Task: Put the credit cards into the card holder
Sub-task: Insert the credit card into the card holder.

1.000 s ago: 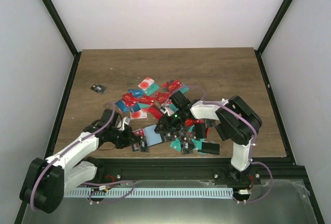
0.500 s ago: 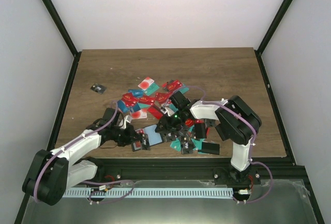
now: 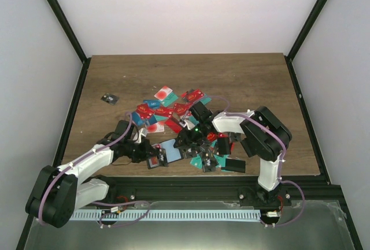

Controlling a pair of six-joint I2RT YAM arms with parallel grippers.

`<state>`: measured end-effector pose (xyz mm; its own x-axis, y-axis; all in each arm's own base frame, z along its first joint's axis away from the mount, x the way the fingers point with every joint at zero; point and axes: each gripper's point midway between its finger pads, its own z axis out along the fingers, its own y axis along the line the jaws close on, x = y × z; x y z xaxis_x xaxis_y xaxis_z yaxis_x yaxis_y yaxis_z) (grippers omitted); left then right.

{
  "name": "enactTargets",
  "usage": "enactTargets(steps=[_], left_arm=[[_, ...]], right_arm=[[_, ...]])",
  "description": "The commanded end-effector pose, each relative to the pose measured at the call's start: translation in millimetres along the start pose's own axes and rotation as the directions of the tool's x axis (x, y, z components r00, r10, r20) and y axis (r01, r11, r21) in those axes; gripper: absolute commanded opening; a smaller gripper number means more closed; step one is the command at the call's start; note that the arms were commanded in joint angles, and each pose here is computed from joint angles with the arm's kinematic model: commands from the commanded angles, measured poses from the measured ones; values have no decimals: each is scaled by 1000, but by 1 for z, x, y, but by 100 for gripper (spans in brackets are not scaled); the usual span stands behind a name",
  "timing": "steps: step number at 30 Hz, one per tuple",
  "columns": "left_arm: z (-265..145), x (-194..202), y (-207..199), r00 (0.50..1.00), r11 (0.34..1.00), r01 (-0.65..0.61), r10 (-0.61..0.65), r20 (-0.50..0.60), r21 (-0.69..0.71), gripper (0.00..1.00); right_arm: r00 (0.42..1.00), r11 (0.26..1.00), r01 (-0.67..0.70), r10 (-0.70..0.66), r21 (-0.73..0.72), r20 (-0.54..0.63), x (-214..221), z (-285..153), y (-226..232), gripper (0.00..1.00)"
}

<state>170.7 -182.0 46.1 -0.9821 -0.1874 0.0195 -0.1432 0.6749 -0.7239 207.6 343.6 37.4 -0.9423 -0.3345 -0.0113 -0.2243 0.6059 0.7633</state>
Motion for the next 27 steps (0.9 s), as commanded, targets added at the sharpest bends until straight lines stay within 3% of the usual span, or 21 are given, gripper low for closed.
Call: enactTargets(steps=[1,9,27], left_arm=[[-1,-5,1,999,1000,-22,22,26,-6,4],[-4,-8,8,999,998,-26,29,41,-58,4],[-6,-18,-8,993,999,-14,10,114,33,4]], right_arm=[[998,995,-51,53,87,-21,9,7,-28,44],[998,995,-53,55,85,-17,8,6,-28,44],[998,995,-56,58,80,-21,8,8,-28,43]])
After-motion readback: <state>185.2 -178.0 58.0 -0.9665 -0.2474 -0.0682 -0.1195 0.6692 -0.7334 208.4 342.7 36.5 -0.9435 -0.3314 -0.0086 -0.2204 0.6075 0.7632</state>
